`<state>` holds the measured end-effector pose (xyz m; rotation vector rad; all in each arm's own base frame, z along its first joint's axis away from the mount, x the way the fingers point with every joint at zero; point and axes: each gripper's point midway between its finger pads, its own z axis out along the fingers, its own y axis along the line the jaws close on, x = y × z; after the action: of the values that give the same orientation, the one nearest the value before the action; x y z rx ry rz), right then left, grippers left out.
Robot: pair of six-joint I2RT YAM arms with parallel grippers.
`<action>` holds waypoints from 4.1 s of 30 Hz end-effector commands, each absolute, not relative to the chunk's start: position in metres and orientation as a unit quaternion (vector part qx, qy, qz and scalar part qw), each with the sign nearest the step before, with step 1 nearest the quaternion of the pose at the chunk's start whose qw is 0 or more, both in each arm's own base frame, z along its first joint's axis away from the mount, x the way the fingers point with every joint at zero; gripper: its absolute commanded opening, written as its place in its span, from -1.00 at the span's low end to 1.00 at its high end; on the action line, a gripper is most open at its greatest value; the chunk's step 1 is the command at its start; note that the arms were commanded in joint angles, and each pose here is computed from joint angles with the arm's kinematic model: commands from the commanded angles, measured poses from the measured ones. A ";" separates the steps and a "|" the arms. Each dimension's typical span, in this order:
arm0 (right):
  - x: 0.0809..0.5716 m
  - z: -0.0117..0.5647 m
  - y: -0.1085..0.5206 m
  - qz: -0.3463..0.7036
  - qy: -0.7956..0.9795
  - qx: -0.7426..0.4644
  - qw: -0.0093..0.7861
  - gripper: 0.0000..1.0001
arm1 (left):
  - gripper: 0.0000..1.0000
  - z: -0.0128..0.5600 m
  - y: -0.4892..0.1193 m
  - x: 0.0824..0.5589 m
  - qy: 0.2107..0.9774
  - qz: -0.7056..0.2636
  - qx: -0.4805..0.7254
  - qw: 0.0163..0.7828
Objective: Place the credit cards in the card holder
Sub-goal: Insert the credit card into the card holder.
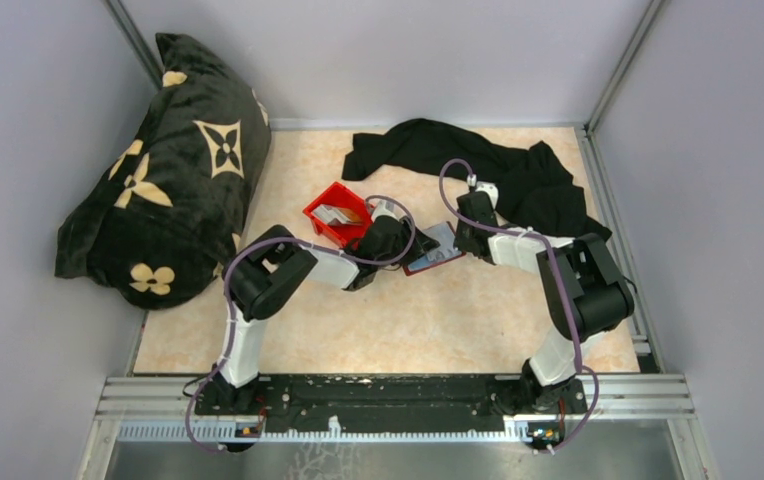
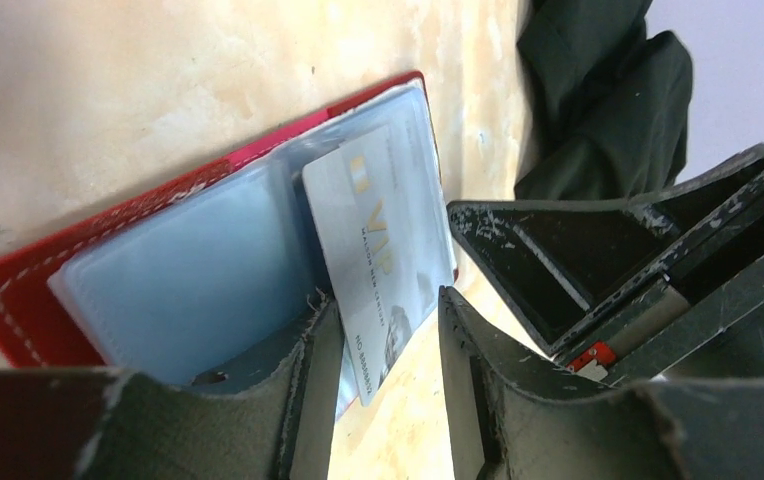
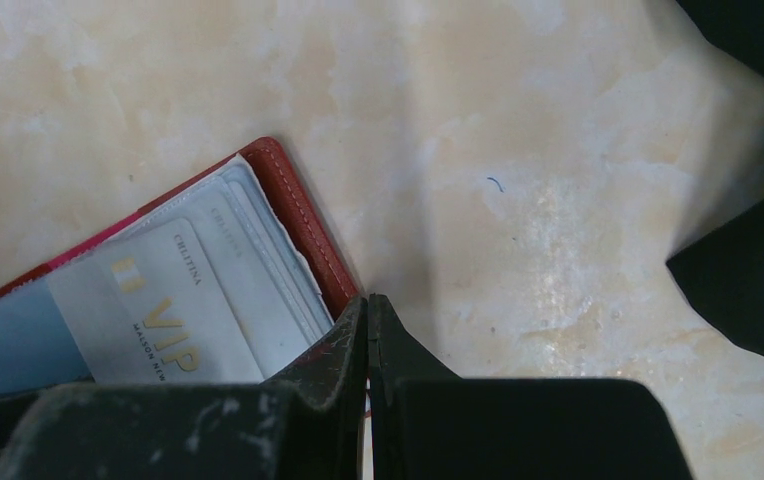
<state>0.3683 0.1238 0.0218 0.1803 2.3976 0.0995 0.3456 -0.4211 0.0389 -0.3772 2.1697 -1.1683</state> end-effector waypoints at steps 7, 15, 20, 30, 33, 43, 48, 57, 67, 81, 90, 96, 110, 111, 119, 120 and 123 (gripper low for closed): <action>0.320 -0.027 0.138 0.050 0.965 0.037 0.257 -1.00 | 0.05 -0.006 -0.387 0.322 0.894 -0.322 -0.102 0.293; 0.321 -0.025 0.138 0.049 0.964 0.036 0.258 -1.00 | 0.13 -0.003 -0.387 0.324 0.900 -0.308 -0.090 0.295; 0.322 -0.025 0.138 0.050 0.964 0.036 0.258 -1.00 | 0.16 0.004 -0.381 0.325 0.903 -0.293 -0.083 0.304; 0.324 -0.025 0.139 0.051 0.964 0.034 0.258 -1.00 | 0.20 0.003 -0.377 0.322 0.912 -0.273 -0.063 0.299; 0.324 -0.024 0.139 0.050 0.964 0.033 0.259 -1.00 | 0.20 0.005 -0.374 0.323 0.914 -0.265 -0.059 0.301; 0.325 -0.024 0.140 0.053 0.964 0.033 0.259 -1.00 | 0.21 0.008 -0.373 0.322 0.917 -0.258 -0.040 0.301; 0.323 -0.025 0.140 0.054 0.964 0.033 0.258 -1.00 | 0.18 0.007 -0.379 0.324 0.916 -0.264 -0.035 0.299; 0.322 -0.026 0.143 0.060 0.964 0.033 0.257 -1.00 | 0.11 0.018 -0.403 0.333 0.906 -0.298 -0.034 0.298; 0.320 -0.028 0.144 0.063 0.964 0.032 0.255 -1.00 | 0.11 0.023 -0.419 0.338 0.902 -0.308 -0.032 0.301; 0.315 -0.028 0.149 0.066 0.965 0.027 0.254 -1.00 | 0.11 0.033 -0.436 0.344 0.896 -0.319 -0.030 0.306; 0.311 -0.025 0.158 0.069 0.964 0.017 0.256 -1.00 | 0.11 0.035 -0.432 0.342 0.897 -0.315 -0.030 0.309; 0.310 -0.022 0.163 0.070 0.964 0.009 0.258 -1.00 | 0.11 0.039 -0.425 0.342 0.896 -0.307 -0.032 0.319; 0.303 -0.018 0.177 0.073 0.964 -0.006 0.257 -1.00 | 0.12 0.039 -0.420 0.339 0.897 -0.304 -0.035 0.318; 0.303 -0.018 0.177 0.073 0.964 -0.007 0.257 -1.00 | 0.12 0.039 -0.419 0.338 0.898 -0.302 -0.035 0.319; 0.310 -0.006 0.175 0.062 0.960 -0.001 0.272 -1.00 | 0.13 0.047 -0.405 0.336 0.895 -0.292 -0.042 0.334; 0.312 -0.003 0.175 0.062 0.959 0.000 0.275 -1.00 | 0.13 0.050 -0.403 0.336 0.894 -0.290 -0.045 0.338; 0.315 0.003 0.174 0.060 0.957 0.002 0.283 -1.00 | 0.14 0.060 -0.396 0.337 0.888 -0.288 -0.050 0.355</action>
<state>0.3554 0.1635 0.0229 0.0772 2.3929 0.1218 0.3425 -0.4016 0.0430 -0.1376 2.3361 -0.7528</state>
